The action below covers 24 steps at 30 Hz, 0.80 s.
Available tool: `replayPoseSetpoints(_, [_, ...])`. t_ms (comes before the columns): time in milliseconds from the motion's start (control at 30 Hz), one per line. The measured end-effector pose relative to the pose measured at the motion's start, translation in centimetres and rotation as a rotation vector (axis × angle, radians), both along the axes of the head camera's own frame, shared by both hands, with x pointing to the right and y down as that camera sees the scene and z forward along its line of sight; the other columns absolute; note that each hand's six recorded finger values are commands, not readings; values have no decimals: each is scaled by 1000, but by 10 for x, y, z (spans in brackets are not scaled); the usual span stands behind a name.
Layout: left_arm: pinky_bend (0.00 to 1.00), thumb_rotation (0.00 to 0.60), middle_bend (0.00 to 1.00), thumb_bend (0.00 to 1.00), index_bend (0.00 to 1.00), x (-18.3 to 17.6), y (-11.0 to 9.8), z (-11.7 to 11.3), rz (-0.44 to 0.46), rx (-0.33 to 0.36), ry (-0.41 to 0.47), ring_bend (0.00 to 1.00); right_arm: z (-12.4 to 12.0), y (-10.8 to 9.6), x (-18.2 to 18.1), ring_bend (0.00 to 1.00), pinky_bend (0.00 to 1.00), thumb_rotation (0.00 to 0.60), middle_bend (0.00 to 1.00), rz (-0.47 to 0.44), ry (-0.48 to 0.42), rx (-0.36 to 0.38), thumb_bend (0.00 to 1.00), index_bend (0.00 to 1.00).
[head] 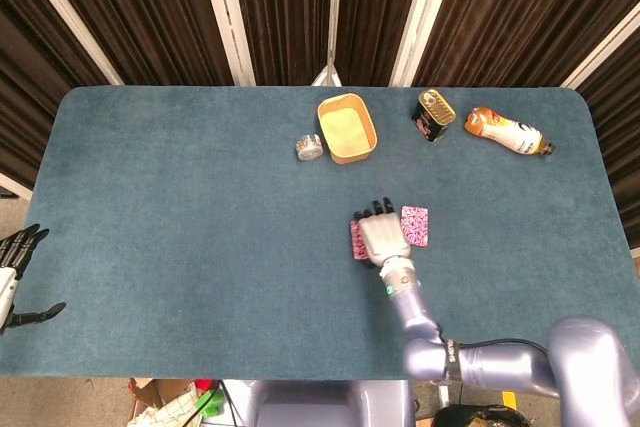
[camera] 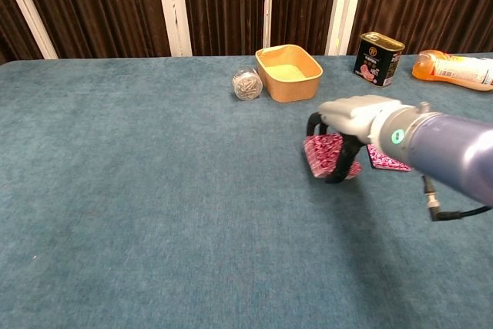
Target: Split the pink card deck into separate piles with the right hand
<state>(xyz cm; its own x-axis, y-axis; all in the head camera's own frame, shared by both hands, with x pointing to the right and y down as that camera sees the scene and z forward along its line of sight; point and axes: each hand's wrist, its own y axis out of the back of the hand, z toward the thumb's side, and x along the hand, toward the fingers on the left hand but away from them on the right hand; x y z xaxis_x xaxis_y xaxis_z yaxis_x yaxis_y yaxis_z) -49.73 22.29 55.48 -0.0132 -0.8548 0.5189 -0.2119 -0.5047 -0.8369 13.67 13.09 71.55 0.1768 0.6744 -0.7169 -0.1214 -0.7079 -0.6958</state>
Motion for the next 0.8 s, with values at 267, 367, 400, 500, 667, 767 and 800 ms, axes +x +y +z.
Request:
replayPoseSetpoints(267, [0,600,0,0,0,-1,0,0,0,2,0,0,4,9,-5,0,0,600,177,-30,26,-14,254,103])
replayPoseSetpoints(367, [0,600,0,0,0,0,0,0,2,2,-2,0,4,12,-4,0,0,600,150,-36,34,-24,254,73])
replayPoseSetpoints(400, [0,600,0,0,0,0,0,0,3,2,-2,0,3,13,-3,0,0,600,143,-37,35,-27,255,67])
replayPoseSetpoints(500, [0,600,0,0,0,0,0,0,3,3,-4,0,3,15,-2,0,0,600,128,-41,38,-35,254,57])
replayPoseSetpoints(667, [0,600,0,0,0,0,-1,0,2,6,-7,0,2,16,0,0,0,600,129,-42,44,-45,253,66])
replayPoseSetpoints(767, [0,600,0,0,0,0,0,0,0,6,-7,0,3,15,1,0,0,600,188,-42,49,-43,254,152])
replayPoseSetpoints(800, [0,600,0,0,0,0,0,0,-1,6,-6,0,3,15,2,0,0,600,216,-41,51,-43,254,196])
